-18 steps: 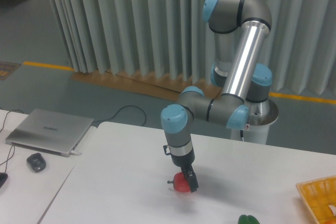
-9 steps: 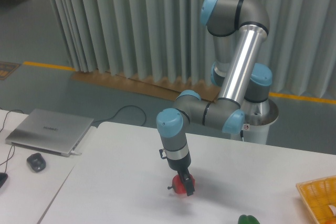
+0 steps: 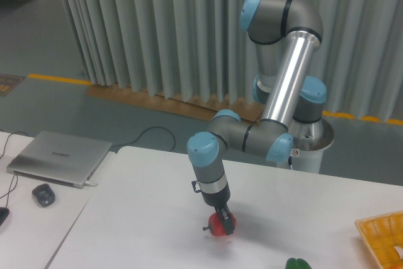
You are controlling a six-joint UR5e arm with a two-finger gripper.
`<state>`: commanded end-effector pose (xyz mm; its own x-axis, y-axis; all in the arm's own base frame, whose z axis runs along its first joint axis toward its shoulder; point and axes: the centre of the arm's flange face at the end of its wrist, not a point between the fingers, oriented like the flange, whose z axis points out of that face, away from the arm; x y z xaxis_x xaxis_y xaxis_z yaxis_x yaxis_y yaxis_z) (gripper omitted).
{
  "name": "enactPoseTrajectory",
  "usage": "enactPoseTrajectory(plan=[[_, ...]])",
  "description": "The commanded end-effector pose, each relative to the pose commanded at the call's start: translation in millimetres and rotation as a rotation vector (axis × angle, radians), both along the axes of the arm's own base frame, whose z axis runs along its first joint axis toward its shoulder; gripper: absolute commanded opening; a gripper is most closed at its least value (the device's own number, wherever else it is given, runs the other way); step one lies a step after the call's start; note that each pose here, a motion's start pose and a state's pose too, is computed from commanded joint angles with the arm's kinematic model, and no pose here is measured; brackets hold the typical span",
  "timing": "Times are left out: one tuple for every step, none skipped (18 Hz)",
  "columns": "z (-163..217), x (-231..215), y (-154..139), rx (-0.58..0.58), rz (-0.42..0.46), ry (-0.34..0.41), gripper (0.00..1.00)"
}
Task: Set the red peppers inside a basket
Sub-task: 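Close the gripper around the red pepper, then lift the red pepper and carry it toward the orange basket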
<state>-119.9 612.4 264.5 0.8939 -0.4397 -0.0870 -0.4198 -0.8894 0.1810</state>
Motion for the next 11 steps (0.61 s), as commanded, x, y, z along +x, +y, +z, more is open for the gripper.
enactPoseTrajectory(plan=[[0.1, -0.1, 0.1, 0.002, 0.001, 0.001, 0.52], [0.1, -0.1, 0.1, 0.001, -0.001, 0.000, 0.52], [1.5, -0.5, 0.9, 0.003, -0.002, 0.003, 0.49], [1.5, -0.5, 0.9, 0.003, -0.003, 0.003, 0.49], [1.4, -1.4, 0.6, 0.002, -0.002, 0.002, 0.49], [2.3, -2.3, 0.2, 0.003, 0.000, 0.003, 0.48], [5.3, -3.6, 1.1, 0.009, 0.000, 0.005, 0.48], [9.2, -6.8, 1.4, 0.016, 0.005, 0.008, 0.48], [14.6, -7.6, 0.8, 0.024, 0.005, 0.011, 0.48], [21.6, -13.9, -0.8, 0.036, 0.014, 0.014, 0.48], [33.2, -20.8, -3.8, 0.052, 0.026, 0.022, 0.48]])
